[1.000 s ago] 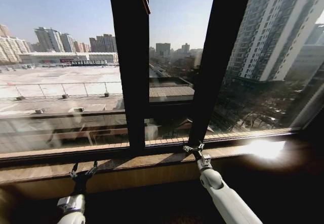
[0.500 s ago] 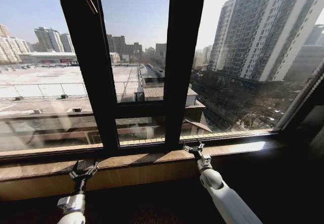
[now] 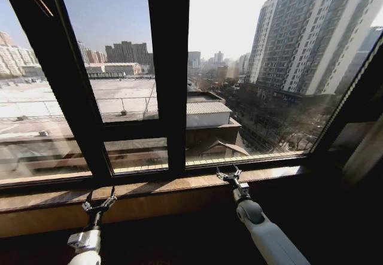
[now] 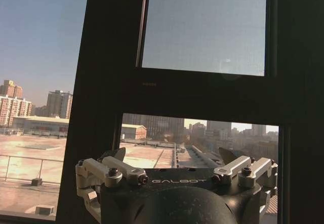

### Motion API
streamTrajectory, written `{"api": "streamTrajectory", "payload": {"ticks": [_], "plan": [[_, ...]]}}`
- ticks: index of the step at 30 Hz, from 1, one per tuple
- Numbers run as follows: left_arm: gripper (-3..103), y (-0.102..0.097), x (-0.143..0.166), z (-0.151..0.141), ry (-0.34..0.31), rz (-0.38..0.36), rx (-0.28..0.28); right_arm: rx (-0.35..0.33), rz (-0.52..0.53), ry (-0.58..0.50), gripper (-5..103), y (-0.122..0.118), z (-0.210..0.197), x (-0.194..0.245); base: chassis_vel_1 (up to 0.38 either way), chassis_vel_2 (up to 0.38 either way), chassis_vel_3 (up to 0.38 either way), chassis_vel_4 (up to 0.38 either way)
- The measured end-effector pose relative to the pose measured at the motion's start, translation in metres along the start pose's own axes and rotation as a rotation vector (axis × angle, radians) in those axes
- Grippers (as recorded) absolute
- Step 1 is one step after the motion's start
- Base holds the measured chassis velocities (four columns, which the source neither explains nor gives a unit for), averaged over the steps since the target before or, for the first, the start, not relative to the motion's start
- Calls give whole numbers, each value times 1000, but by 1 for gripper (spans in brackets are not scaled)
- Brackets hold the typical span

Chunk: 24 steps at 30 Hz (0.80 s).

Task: Open the curtains by pulling them apart, changing their state from closed to fully open.

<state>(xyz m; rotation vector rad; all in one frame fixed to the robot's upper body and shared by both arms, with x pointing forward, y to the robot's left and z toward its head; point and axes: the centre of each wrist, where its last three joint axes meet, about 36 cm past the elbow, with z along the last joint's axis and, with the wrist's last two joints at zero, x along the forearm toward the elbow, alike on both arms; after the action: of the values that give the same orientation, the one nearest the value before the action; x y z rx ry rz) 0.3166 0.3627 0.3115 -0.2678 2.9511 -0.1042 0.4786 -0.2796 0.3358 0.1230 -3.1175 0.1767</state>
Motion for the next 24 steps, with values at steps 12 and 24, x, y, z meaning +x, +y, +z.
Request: {"api": "streamTrajectory", "payload": {"ticks": [12,24], "plan": [[100,0,0,0,0,-1,-1,-1,-1,0,100,0,0,0,85,-39,-94,34],[100,0,0,0,0,-1,0,0,-1,0,100,0,0,0,204,-254,-207,276]]}}
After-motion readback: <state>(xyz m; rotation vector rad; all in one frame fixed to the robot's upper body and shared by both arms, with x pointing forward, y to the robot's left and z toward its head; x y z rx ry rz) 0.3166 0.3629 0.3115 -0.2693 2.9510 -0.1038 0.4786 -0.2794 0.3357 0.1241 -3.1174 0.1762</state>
